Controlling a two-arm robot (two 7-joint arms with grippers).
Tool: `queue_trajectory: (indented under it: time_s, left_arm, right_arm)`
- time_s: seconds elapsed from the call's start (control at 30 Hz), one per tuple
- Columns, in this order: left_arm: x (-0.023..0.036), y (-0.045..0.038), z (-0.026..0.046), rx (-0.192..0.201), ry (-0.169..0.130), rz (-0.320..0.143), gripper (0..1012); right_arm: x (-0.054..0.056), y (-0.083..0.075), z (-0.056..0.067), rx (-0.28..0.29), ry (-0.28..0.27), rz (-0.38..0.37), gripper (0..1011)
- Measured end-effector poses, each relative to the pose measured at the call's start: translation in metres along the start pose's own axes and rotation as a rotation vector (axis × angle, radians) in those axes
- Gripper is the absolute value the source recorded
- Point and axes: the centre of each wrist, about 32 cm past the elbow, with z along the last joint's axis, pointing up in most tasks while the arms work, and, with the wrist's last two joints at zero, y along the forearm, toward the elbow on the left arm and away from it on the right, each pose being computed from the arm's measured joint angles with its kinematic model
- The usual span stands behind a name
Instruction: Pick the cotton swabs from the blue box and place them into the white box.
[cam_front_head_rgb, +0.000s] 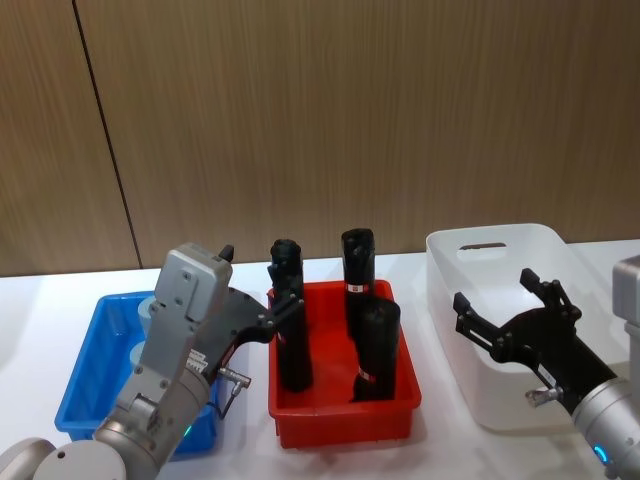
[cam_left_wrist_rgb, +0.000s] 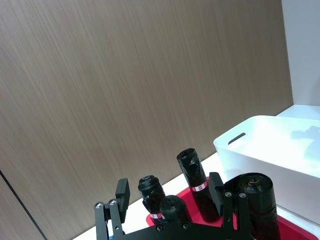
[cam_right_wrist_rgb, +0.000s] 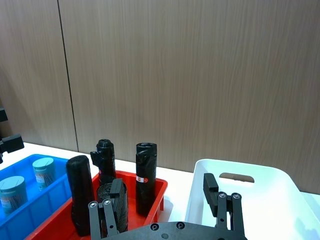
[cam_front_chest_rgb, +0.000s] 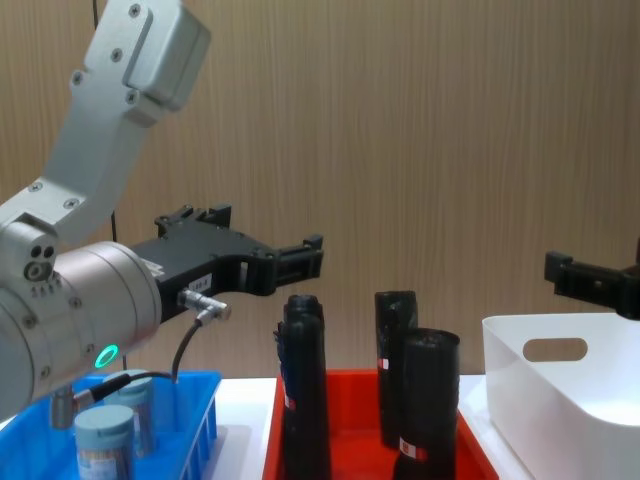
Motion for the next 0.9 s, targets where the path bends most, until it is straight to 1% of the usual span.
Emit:
queue_trajectory:
  time_s: [0.77, 0.87, 0.9]
  left_arm:
    - [0.0001, 0.0000, 0.0000, 0.000, 0.000, 0.000, 1004]
    - [0.0011, 0.0001, -0.0005, 0.002, -0.002, -0.001, 1004]
    - [0.0025, 0.0002, -0.0010, 0.003, -0.003, -0.006, 1004]
  right_arm:
    - [0.0000, 0.0000, 0.0000, 0.000, 0.000, 0.000, 1002]
    - [0.0000, 0.0000, 0.0000, 0.000, 0.000, 0.000, 1001]
    - [0.0000, 0.0000, 0.0000, 0.000, 0.000, 0.000, 1001]
